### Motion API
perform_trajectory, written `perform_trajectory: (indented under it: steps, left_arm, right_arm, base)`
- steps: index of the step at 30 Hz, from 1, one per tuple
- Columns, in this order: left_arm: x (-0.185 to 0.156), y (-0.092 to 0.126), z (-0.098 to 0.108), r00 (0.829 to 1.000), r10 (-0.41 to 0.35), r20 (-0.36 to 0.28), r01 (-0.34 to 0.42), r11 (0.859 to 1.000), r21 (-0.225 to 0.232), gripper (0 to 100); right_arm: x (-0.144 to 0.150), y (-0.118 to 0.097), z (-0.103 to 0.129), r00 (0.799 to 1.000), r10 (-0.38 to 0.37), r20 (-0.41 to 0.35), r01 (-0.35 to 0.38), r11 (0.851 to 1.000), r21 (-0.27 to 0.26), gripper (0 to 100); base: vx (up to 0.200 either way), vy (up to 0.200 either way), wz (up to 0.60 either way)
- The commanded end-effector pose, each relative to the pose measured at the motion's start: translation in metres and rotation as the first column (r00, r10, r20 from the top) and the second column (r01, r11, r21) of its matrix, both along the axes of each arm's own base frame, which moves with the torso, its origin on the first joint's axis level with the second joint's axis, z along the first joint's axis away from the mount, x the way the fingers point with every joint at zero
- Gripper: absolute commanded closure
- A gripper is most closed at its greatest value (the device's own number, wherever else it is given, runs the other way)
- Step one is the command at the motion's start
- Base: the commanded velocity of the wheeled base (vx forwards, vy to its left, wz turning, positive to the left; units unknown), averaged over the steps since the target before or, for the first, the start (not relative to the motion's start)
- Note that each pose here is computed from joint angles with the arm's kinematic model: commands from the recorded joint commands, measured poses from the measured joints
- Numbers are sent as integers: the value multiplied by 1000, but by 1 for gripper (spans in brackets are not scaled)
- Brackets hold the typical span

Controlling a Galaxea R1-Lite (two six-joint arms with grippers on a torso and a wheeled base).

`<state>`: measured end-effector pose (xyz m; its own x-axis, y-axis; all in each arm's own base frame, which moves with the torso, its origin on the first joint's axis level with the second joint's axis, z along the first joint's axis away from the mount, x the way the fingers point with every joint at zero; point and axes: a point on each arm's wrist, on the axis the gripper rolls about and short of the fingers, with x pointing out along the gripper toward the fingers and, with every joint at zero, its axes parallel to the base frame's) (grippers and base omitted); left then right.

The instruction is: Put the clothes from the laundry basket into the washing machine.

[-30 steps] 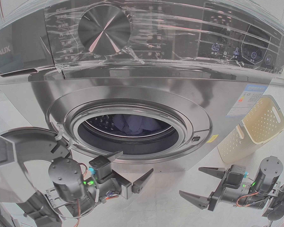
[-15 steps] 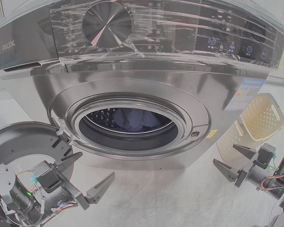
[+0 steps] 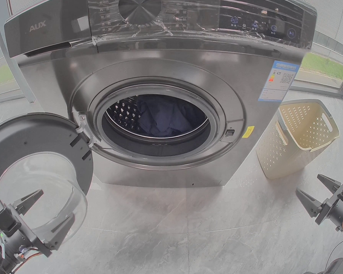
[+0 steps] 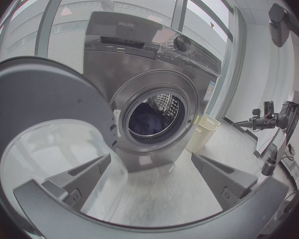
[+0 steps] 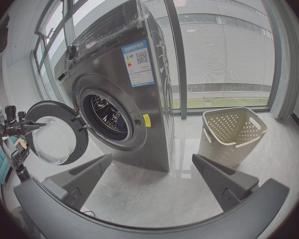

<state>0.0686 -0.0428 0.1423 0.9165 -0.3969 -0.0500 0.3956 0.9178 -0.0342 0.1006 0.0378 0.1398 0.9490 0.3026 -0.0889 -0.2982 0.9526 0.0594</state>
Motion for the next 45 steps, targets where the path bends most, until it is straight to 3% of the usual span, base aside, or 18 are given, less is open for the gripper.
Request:
perform_trajectory:
  steps: [1, 6, 10, 12, 13, 14, 15, 17, 20, 27, 29, 30, 32, 34, 35, 36, 37, 45]
  left_arm:
    - [-58, 40, -13, 990, 66, 126, -58, 996, -65, 0]
    - [-72, 44, -22, 991, 83, 107, -77, 996, -52, 0]
    - [-79, 46, -30, 984, 139, 115, -133, 989, -64, 0]
    - [-80, 46, -44, 975, 201, 97, -195, 979, -59, 0]
    - [-83, 47, -51, 962, 261, 79, -257, 965, -56, 0]
    - [-83, 47, -51, 961, 264, 76, -261, 964, -55, 0]
    - [-83, 48, -56, 949, 314, 33, -313, 949, -37, 0]
    - [-83, 49, -58, 924, 383, 13, -382, 923, -38, 0]
    - [-83, 51, -58, 898, 439, 12, -438, 898, -37, 0]
    - [-84, 51, -58, 862, 506, 1, -505, 861, -67, 0]
    - [-84, 51, -58, 862, 506, 1, -505, 861, -67, 0]
    - [-85, 52, -58, 786, 618, 14, -617, 786, -45, 0]
    - [-86, 51, -58, 768, 640, 27, -639, 768, -37, 0]
    - [-87, 50, -58, 773, 632, 45, -632, 775, -25, 0]
    - [-90, 48, -60, 821, 564, 85, -564, 825, -27, 0]
    - [-90, 48, -60, 821, 564, 85, -564, 825, -27, 0]
    - [-91, 44, -62, 897, 432, 90, -431, 902, -32, 0]
    - [-91, 44, -64, 903, 426, 55, -424, 904, -48, 0]
  right_arm:
    - [-58, -31, -2, 975, -177, 132, 182, 983, -26, 0]
    - [-76, -35, -6, 971, -186, 147, 191, 981, -20, 0]
    - [-94, -38, -13, 957, -224, 183, 229, 973, -7, 0]
    - [-103, -39, -25, 954, -244, 174, 250, 968, -9, 0]
    - [-110, -39, -35, 951, -260, 168, 266, 964, -11, 0]
    - [-111, -40, -35, 950, -262, 169, 268, 963, -12, 0]
    - [-117, -40, -47, 948, -276, 156, 282, 959, -17, 0]
    - [-123, -39, -63, 949, -299, 100, 303, 953, -27, 0]
    - [-125, -38, -64, 953, -294, 69, 296, 955, -26, 0]
    - [-125, -38, -63, 955, -285, 78, 289, 957, -38, 0]
    - [-125, -38, -63, 955, -285, 78, 289, 957, -38, 0]
    - [-125, -37, -64, 960, -270, 81, 274, 961, -44, 0]
    - [-125, -38, -64, 960, -269, 82, 272, 961, -39, 0]
    - [-125, -37, -64, 960, -267, 82, 271, 962, -39, 0]
    - [-125, -38, -64, 960, -269, 82, 272, 961, -39, 0]
    - [-125, -38, -64, 960, -269, 82, 272, 961, -39, 0]
    - [-125, -37, -64, 959, -270, 83, 274, 961, -40, 0]
    - [-125, -37, -64, 959, -270, 81, 274, 961, -38, 0]
  base:
    - [-200, 0, 0]
    - [-200, 0, 0]
    - [-200, 0, 0]
    - [-100, 0, 0]
    - [0, 0, 0]
    - [0, 0, 0]
    - [0, 0, 0]
    - [0, 0, 0]
    - [0, 200, 0]
    - [0, 200, 0]
    - [0, 200, 0]
    - [0, 200, 0]
    - [0, 200, 0]
    - [0, 200, 0]
    - [0, 200, 0]
    - [0, 0, 0]
    - [0, 0, 0]
    - [-25, 0, 0]
